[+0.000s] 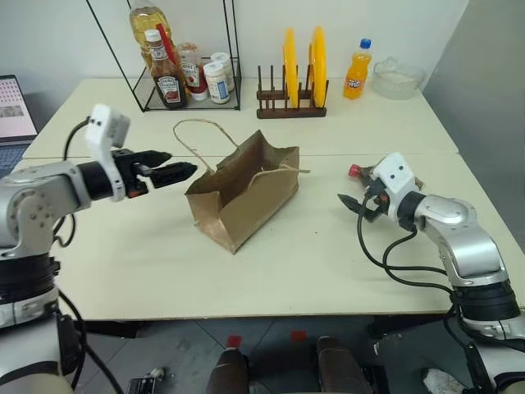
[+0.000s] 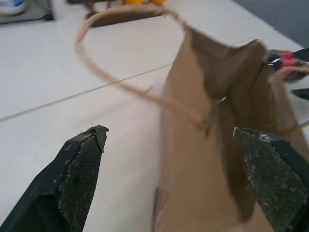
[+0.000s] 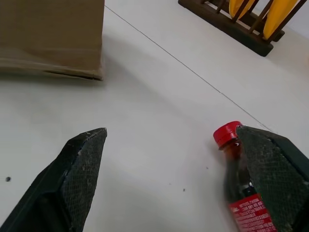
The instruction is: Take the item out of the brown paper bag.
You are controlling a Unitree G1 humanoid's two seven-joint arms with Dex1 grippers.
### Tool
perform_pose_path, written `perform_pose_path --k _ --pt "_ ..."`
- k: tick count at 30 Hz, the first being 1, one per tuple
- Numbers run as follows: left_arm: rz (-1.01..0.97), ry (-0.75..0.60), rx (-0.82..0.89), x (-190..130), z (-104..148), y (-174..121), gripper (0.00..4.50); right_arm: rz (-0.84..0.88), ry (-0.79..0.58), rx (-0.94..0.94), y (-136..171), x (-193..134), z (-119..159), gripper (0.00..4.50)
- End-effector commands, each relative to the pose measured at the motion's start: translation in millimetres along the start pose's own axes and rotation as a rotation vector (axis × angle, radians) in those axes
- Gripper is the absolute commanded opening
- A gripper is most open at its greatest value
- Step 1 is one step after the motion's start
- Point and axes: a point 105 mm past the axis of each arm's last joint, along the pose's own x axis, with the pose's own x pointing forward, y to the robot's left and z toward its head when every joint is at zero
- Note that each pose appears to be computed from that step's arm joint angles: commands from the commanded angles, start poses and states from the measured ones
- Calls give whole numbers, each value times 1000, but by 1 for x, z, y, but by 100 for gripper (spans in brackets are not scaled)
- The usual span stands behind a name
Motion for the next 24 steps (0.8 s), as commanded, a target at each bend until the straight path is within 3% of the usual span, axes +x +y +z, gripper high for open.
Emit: perform_pose_path --k 1,3,8,12,15,19,24 --pt "119 -61 15 -27 9 10 447 -66 -87 33 -11 -16 19 450" --pt "200 -92 51 -36 2 12 447 -126 -114 89 -11 -23 18 450" --pt "318 -158 64 -40 -41 -4 447 -165 -156 237 28 -30 12 450" --pt "505 -135 13 -33 -98 -12 447 -258 -126 268 47 -32 -7 450" --pt "497 -54 46 -22 -133 -31 447 -318 -82 291 50 -33 -22 450" --pt "477 -24 23 -7 -162 -54 447 -349 -40 337 58 -38 -37 450" --pt "467 -26 4 10 -175 -73 447 -370 11 374 71 -44 -52 450"
